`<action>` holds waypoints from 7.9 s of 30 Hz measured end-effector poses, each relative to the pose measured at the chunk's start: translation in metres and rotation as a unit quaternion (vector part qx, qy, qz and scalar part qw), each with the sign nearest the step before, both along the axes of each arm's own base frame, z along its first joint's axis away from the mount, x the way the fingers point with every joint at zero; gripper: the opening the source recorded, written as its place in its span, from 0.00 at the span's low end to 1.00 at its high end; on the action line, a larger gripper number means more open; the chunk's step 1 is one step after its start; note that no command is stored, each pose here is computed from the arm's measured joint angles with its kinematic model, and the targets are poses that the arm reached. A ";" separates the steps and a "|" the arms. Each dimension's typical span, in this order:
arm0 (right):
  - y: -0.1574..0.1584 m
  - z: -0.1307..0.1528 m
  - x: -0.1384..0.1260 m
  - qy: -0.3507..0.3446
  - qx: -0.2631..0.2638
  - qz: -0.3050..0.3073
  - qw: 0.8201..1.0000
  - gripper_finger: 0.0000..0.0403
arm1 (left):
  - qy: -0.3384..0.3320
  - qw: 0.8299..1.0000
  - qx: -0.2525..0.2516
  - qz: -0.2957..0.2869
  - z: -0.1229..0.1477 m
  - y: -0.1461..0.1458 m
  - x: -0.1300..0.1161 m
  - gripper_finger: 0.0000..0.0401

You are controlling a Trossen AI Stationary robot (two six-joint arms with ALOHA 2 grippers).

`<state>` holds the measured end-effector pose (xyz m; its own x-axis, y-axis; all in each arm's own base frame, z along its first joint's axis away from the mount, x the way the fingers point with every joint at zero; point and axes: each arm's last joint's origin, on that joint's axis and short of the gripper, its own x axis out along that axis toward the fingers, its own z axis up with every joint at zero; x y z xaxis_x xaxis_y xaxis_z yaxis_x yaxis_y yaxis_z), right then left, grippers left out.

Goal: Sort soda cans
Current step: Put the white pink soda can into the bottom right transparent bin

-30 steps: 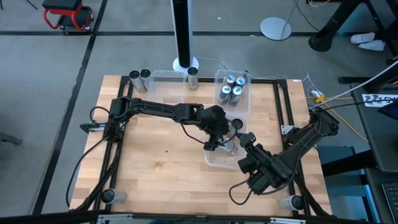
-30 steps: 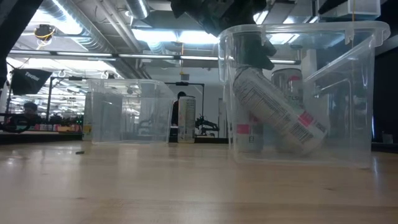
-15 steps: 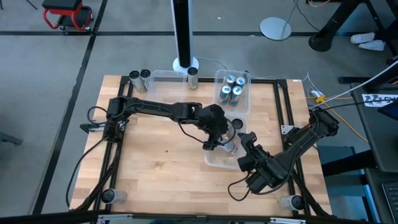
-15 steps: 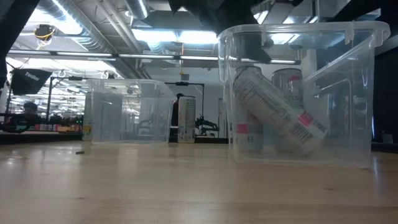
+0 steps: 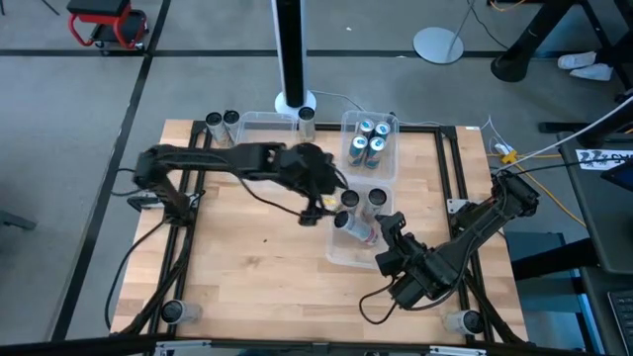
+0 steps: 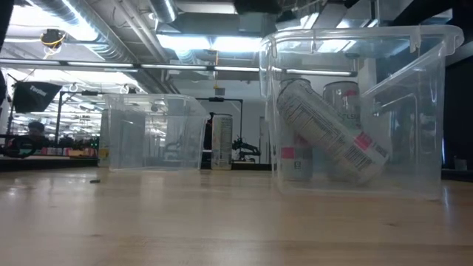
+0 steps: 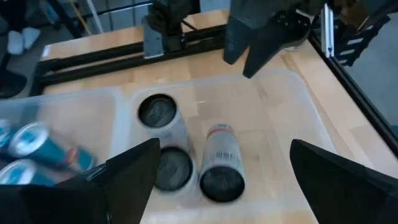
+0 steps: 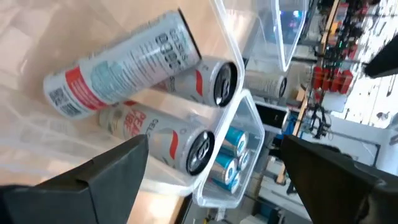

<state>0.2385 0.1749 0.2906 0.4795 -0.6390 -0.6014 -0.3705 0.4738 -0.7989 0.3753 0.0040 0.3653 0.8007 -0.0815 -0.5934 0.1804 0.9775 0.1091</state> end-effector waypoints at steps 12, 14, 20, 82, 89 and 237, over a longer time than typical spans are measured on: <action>0.003 -0.002 0.018 -0.021 0.066 0.013 0.998 0.91 | 0.036 0.997 -0.036 0.053 0.015 -0.004 -0.113 0.87; -0.006 -0.003 0.024 -0.017 0.098 -0.018 0.995 0.91 | 0.015 0.998 -0.035 0.058 0.001 -0.006 -0.128 0.87; -0.031 -0.004 0.049 -0.013 0.185 -0.058 0.981 0.91 | -0.050 0.997 -0.042 0.038 -0.053 -0.016 -0.155 0.87; -0.082 -0.098 0.103 -0.024 0.338 -0.176 0.924 0.85 | -0.133 0.991 -0.032 -0.008 -0.249 -0.045 -0.036 0.87; -0.079 -0.091 0.099 -0.014 0.343 -0.159 0.926 0.62 | -0.128 0.991 -0.031 -0.007 -0.251 -0.045 -0.037 0.87; -0.061 -0.122 0.038 -0.386 0.341 0.076 0.854 0.85 | -0.175 0.981 -0.061 -0.061 -0.179 -0.069 -0.112 0.87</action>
